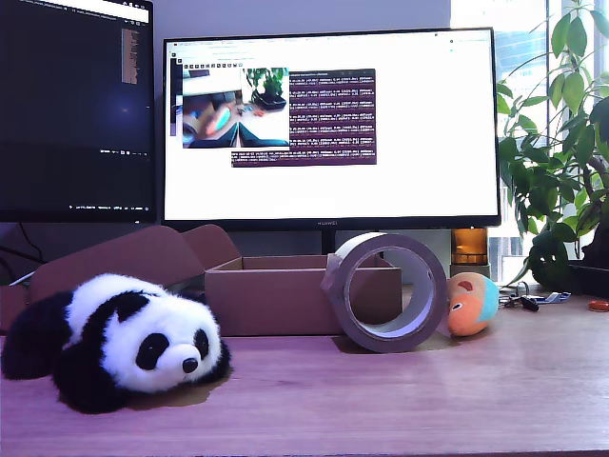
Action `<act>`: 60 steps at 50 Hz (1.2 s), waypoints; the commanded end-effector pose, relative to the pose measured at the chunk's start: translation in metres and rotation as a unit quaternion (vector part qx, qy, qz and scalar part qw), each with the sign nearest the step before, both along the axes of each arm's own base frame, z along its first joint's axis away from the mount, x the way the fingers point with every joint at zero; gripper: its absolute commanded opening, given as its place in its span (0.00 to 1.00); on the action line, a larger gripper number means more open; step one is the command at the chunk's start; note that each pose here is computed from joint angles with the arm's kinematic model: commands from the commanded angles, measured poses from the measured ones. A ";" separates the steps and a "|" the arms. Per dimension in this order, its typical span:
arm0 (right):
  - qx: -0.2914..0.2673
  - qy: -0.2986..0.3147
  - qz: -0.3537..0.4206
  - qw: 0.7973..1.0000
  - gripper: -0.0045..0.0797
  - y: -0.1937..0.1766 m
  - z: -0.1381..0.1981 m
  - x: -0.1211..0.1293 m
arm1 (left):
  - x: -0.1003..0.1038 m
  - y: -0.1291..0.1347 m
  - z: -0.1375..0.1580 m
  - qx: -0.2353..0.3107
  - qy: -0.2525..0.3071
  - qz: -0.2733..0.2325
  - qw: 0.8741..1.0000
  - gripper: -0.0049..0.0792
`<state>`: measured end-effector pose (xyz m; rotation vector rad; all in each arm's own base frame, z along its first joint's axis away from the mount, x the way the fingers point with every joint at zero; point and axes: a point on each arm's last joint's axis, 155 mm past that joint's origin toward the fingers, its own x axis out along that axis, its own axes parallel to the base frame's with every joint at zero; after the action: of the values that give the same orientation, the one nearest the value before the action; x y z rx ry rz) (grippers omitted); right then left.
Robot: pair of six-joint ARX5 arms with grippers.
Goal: Pick up the fish toy and place it inside the cardboard box
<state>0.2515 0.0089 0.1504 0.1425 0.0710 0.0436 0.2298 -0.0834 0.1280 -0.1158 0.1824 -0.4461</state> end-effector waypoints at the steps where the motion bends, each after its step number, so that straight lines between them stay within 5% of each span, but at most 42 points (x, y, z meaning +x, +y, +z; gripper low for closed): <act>1: 0.014 -0.003 0.002 1.000 0.04 0.001 0.001 0.000 | -0.003 -0.007 -0.006 -0.001 0.005 -0.019 1.000 0.04; 33: 0.067 0.041 0.052 0.996 0.04 0.025 0.005 -0.008 | -0.045 -0.073 -0.013 0.009 0.016 -0.182 0.983 0.04; 47: 0.085 0.145 0.073 0.983 0.04 0.042 0.010 -0.006 | -0.055 -0.085 -0.013 0.014 0.013 -0.211 0.977 0.04; 60: 0.073 0.253 0.070 0.962 0.04 0.050 0.032 0.021 | -0.054 -0.085 -0.014 0.016 0.013 -0.208 0.978 0.04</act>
<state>0.2668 0.0565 0.1817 0.2979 0.5523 0.1527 0.1758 -0.1687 0.1257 -0.0605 0.2137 -0.8619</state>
